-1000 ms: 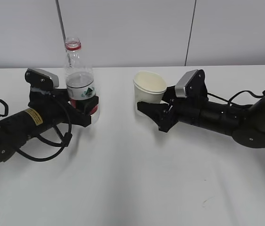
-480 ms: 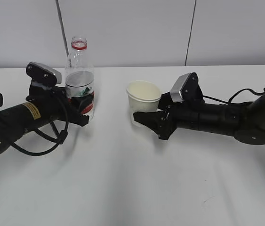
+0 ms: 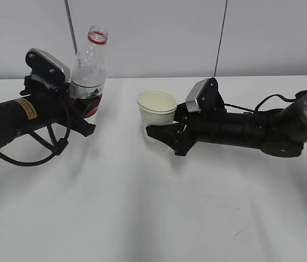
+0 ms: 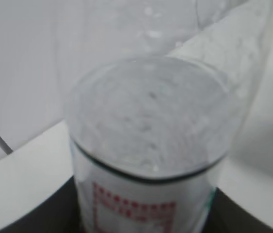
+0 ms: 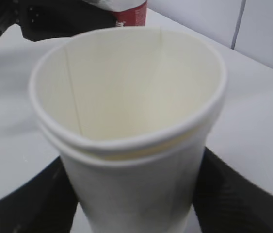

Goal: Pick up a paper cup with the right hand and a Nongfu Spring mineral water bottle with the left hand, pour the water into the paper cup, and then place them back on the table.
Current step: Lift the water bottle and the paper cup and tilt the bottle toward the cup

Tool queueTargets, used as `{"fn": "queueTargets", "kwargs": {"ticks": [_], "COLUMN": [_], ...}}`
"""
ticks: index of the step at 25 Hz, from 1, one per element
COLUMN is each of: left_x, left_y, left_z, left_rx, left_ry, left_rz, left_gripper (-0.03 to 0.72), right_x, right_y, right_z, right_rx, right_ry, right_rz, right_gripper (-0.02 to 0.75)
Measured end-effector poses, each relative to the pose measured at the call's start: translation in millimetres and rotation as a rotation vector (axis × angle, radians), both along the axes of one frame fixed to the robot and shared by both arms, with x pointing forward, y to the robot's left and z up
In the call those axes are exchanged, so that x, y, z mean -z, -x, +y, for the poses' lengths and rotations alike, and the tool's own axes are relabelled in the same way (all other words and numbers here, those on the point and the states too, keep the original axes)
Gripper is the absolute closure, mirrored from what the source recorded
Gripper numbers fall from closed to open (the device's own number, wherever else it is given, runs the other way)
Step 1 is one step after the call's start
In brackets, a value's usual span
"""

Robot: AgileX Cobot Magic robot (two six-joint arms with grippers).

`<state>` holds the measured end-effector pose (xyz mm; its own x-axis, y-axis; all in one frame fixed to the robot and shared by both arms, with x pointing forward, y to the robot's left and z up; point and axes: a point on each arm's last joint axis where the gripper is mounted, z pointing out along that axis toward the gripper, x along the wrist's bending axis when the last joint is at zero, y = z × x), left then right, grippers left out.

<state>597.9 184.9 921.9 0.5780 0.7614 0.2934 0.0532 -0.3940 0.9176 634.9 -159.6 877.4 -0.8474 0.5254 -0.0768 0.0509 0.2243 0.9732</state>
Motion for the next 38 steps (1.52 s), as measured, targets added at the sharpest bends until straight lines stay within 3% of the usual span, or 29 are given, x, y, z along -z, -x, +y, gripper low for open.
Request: {"fn": "queueTargets", "kwargs": {"ticks": [7,16,27,38], "left_x": [-4.7,-25.8,-42.2,-41.3], "left_y": [-2.7,-22.0,-37.1,-36.3], "left_z": [2.1,-0.9,-5.6,-9.5], "left_rx": [0.015,0.044,0.095,0.178], "left_ry": [-0.144,-0.273,-0.439,-0.608], "left_rz": [-0.033,-0.062,-0.104,-0.164], "left_gripper": [0.361,0.361,0.361,0.361], "right_x": [-7.8,-4.5,-1.7,-6.2], "right_y": [-7.9,-9.6,-25.7,-29.2], "right_z": [2.5,0.6,0.2,1.9], "right_rx": [-0.016,0.012,0.082,0.062], "right_ry": [-0.007,0.023,-0.026,-0.019], "right_rz": [0.000,0.025,0.023,-0.003], "right_gripper": [0.244,0.244,0.244,0.244]}}
